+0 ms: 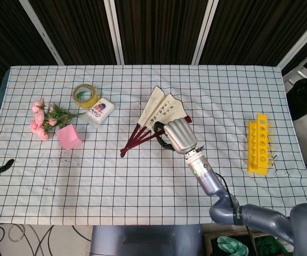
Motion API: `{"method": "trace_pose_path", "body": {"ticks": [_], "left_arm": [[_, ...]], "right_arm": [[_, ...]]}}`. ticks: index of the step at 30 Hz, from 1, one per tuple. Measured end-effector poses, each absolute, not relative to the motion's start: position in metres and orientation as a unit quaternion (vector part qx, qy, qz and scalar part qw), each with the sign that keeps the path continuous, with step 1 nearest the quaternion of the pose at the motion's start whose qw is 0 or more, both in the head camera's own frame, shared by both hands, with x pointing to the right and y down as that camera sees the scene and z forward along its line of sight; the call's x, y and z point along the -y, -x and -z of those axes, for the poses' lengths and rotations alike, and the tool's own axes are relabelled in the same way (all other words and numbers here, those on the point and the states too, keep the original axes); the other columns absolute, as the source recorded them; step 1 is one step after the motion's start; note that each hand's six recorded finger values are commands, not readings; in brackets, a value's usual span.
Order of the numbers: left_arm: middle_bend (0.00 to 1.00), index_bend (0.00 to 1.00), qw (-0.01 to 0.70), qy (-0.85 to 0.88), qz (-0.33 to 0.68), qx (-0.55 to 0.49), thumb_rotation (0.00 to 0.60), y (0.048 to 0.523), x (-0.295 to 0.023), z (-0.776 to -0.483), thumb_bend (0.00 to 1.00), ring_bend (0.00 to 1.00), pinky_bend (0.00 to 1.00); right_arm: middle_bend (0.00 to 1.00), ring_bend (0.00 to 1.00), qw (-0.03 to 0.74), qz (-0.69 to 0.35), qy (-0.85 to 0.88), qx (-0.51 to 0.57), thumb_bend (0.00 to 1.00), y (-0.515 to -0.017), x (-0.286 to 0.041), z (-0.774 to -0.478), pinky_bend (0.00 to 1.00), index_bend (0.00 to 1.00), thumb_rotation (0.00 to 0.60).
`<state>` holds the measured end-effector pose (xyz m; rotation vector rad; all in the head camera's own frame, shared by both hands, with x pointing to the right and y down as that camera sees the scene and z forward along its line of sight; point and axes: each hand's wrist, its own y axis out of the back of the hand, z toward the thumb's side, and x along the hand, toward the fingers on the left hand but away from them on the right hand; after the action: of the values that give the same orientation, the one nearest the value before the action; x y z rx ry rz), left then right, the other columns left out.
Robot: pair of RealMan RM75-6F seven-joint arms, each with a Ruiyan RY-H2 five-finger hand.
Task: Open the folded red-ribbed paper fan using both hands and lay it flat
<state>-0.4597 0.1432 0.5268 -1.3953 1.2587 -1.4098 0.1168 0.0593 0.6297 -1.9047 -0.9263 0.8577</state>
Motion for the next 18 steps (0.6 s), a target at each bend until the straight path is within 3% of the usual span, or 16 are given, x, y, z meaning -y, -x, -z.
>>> {"method": "trace_pose_path", "body": {"ticks": [5, 12, 18], "left_arm": [[0.32, 0.20, 0.450, 0.557, 0.519, -0.466, 0.600, 0.423, -0.096, -0.515, 0.09, 0.30, 0.34], [0.70, 0.28, 0.559, 0.543, 0.486, -0.396, 0.600, 0.367, -0.027, -0.506, 0.10, 0.65, 0.62], [0.83, 0.34, 0.607, 0.535, 0.472, -0.351, 0.600, 0.334, 0.010, -0.515, 0.10, 0.78, 0.74]], "right_arm": [[0.97, 1.00, 0.404, -0.338, 0.769, 0.364, 0.66, -0.115, -0.052, -0.615, 0.92, 0.90, 0.600], [0.97, 1.00, 0.411, -0.326, 0.777, 0.349, 0.66, -0.108, -0.050, -0.594, 0.92, 0.91, 0.600], [0.97, 1.00, 0.419, -0.317, 0.783, 0.334, 0.66, -0.099, -0.054, -0.583, 0.92, 0.91, 0.600]]}}
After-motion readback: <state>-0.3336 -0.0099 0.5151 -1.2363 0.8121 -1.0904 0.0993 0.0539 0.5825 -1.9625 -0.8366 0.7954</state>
